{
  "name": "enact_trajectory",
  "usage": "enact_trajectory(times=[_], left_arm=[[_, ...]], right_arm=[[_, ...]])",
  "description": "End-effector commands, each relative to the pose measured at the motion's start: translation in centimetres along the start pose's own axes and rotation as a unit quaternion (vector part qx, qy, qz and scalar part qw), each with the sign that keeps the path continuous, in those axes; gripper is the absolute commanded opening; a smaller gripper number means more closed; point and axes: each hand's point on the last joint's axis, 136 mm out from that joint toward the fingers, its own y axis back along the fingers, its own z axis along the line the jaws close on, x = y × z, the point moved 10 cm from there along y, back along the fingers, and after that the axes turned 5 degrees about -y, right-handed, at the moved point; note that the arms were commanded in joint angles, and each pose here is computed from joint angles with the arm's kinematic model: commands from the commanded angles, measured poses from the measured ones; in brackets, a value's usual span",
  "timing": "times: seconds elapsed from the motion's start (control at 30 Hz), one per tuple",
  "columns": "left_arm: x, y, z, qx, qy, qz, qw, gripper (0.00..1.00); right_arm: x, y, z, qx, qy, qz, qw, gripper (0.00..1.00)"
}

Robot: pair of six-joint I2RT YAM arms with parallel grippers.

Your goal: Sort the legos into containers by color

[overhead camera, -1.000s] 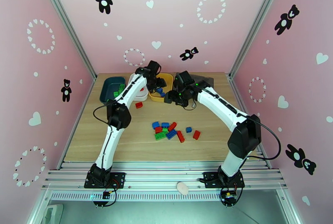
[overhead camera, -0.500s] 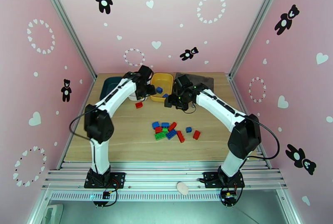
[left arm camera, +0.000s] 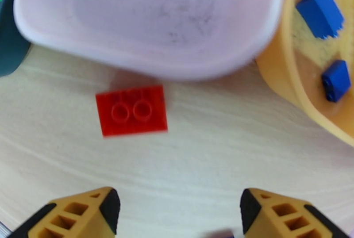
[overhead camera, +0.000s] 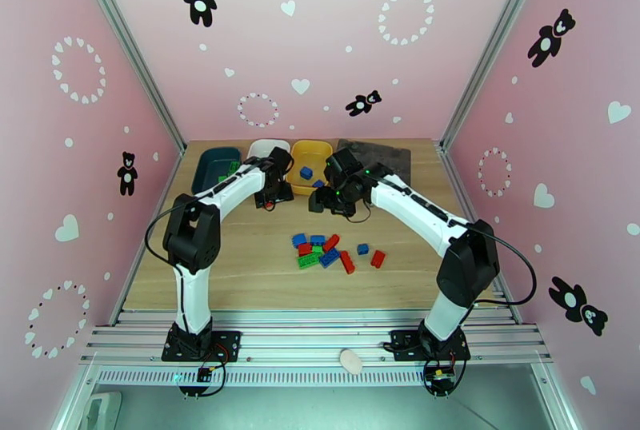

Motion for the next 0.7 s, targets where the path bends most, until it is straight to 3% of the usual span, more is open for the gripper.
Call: enact_trajectory(times=[0.0,0.3,0.67], left_arm=[[-1.1,-1.1,0.8,-0.021,0.0,-0.016,1.0,0.77],[-0.6,-2.9,2.1,-0.039,0.016,-0.001,0.999,0.78],[-1.2,-5.5,2.2,-0.032,0.02,0.015,0.999,0.7]], right_arm=[[0.0,1.0,0.3,0.007,0.0,-0.004,1.0,0.7],[-0.7,-0.1,0.7,0.004,-0.004,0.008,1.0,0.7],[-1.6,0.0,1.6,0.006,0.007,0.018,1.0,0.7]])
